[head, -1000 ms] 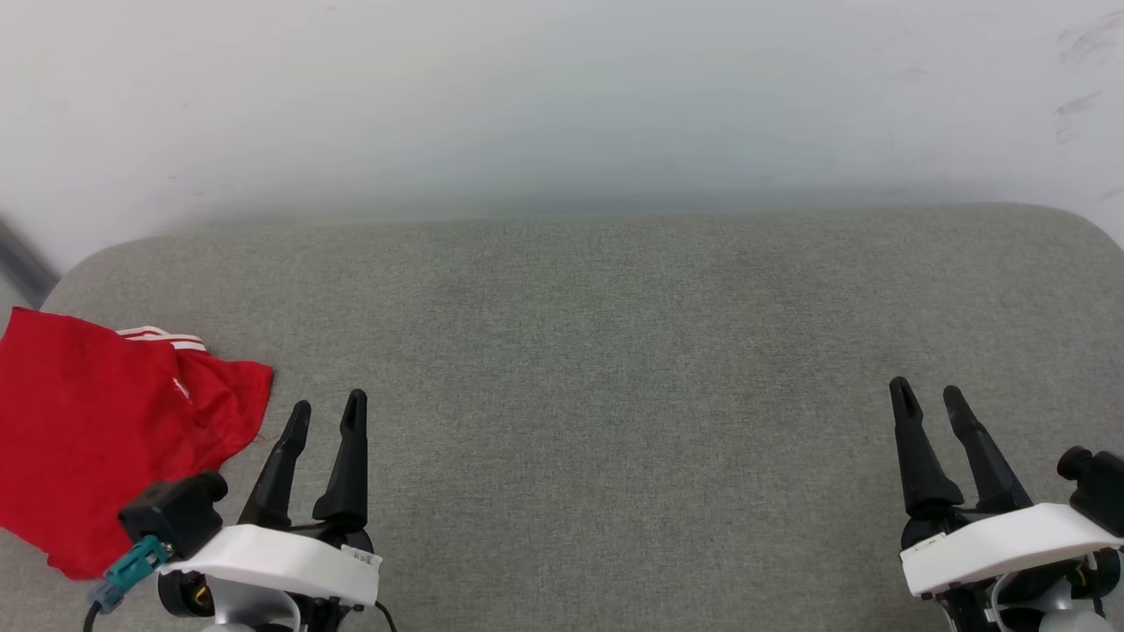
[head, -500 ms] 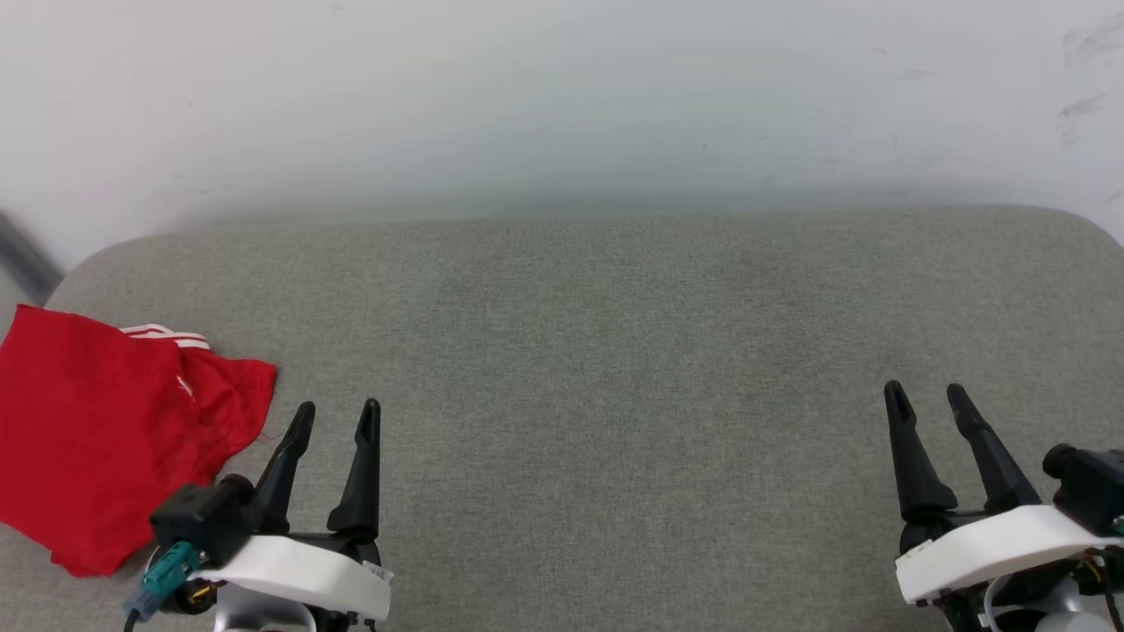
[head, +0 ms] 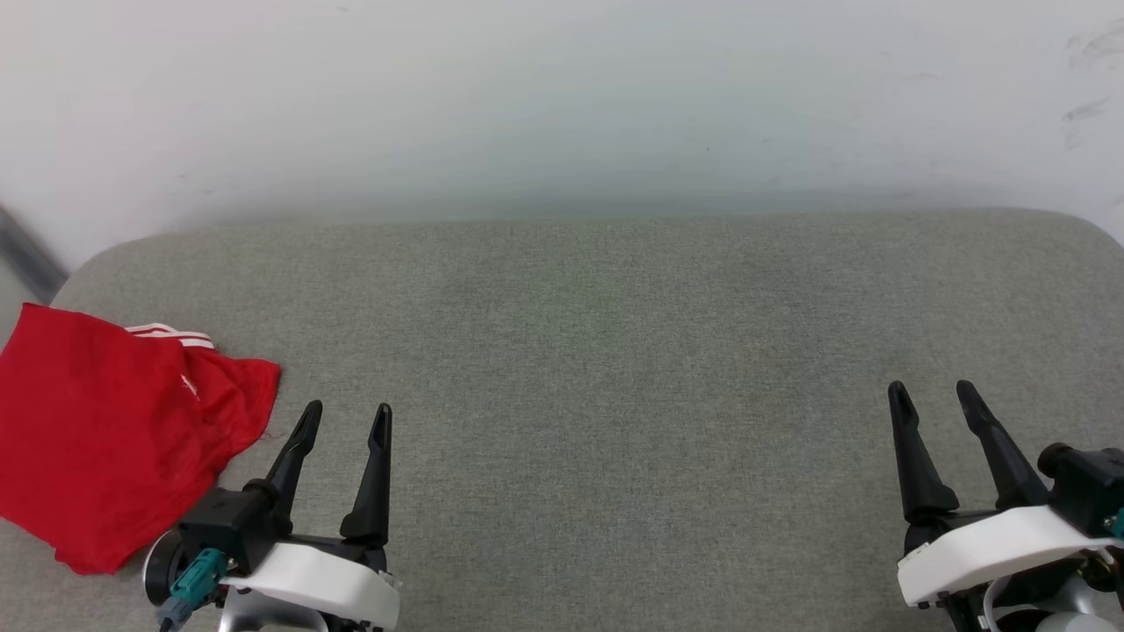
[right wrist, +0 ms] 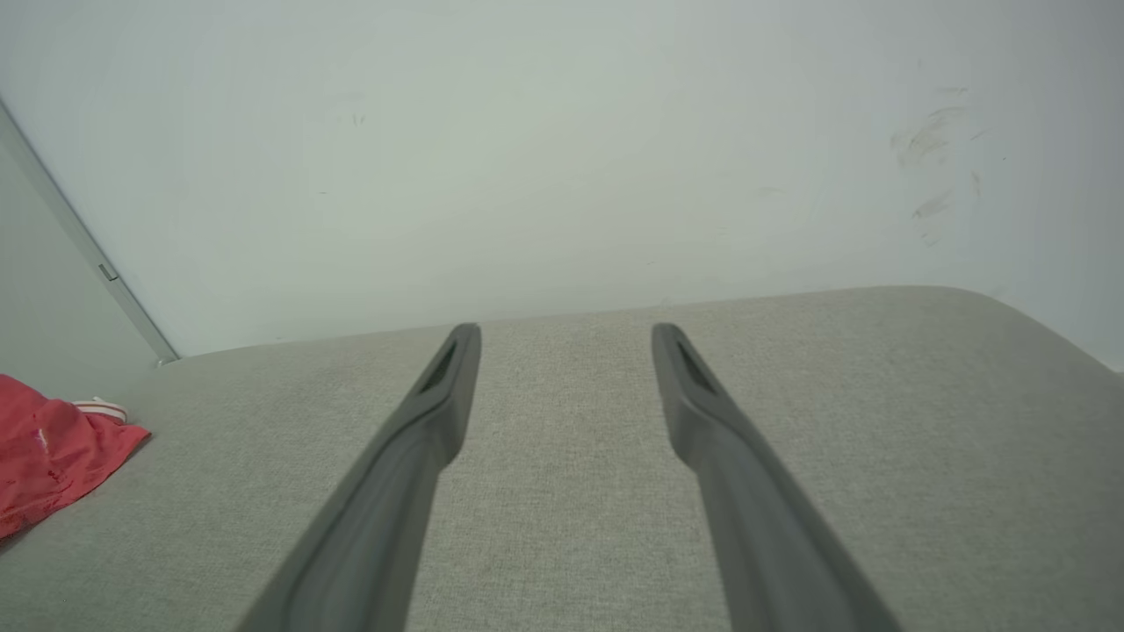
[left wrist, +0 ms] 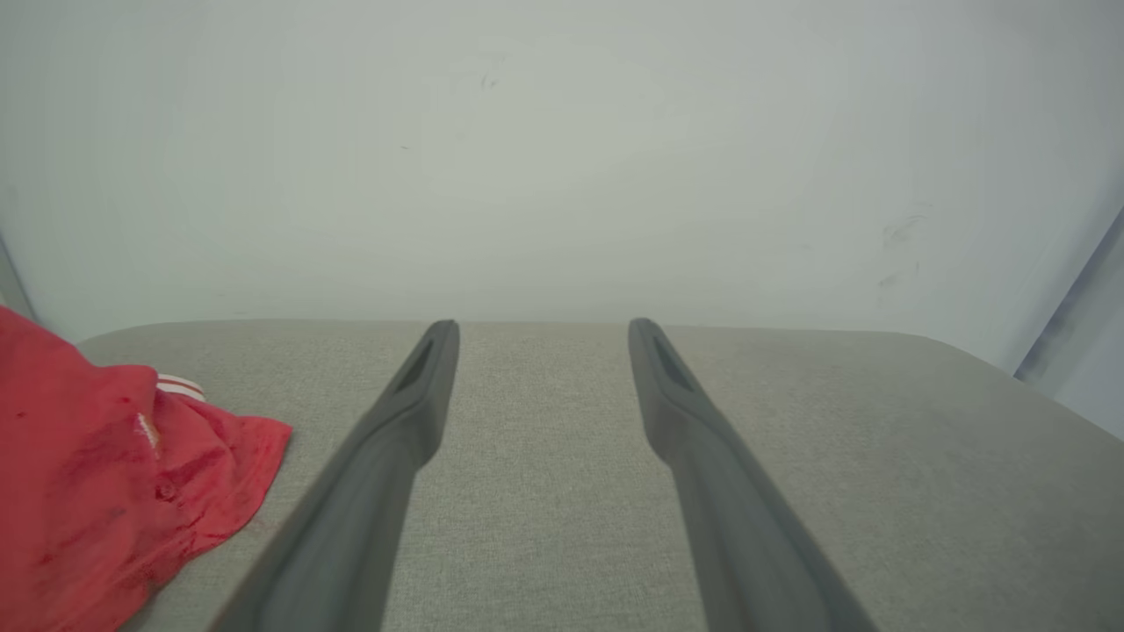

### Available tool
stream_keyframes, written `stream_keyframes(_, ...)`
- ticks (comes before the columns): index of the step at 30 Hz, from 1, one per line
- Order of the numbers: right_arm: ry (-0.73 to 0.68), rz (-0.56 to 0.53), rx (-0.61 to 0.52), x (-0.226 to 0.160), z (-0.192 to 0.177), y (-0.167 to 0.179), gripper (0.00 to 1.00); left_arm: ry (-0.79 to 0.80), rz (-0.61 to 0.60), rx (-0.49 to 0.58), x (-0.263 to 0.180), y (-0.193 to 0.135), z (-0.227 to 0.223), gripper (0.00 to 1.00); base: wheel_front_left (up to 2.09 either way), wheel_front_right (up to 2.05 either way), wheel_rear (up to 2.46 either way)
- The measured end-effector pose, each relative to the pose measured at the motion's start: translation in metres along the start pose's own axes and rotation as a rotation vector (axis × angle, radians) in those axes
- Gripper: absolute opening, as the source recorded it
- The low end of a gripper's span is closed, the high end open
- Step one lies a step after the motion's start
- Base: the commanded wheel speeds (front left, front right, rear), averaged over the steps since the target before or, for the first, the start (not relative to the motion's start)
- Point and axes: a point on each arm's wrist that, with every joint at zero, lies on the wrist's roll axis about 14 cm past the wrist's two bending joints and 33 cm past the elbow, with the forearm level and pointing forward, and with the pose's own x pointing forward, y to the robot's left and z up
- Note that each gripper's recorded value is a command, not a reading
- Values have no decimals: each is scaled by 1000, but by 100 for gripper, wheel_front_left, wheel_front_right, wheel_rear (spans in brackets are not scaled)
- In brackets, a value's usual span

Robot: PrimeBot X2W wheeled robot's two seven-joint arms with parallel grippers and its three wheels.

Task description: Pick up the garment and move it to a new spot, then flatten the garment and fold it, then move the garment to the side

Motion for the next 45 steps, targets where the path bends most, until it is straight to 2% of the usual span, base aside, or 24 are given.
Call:
stream_keyframes(34,-15,0,-167,1,2,-1,100,6,-31,145,-7,-1,-10,100,0,0,0)
stream_keyframes(45,-13,79,-158,14,-2,25,100,14,60,127,-22,24,-10,100,0,0,0)
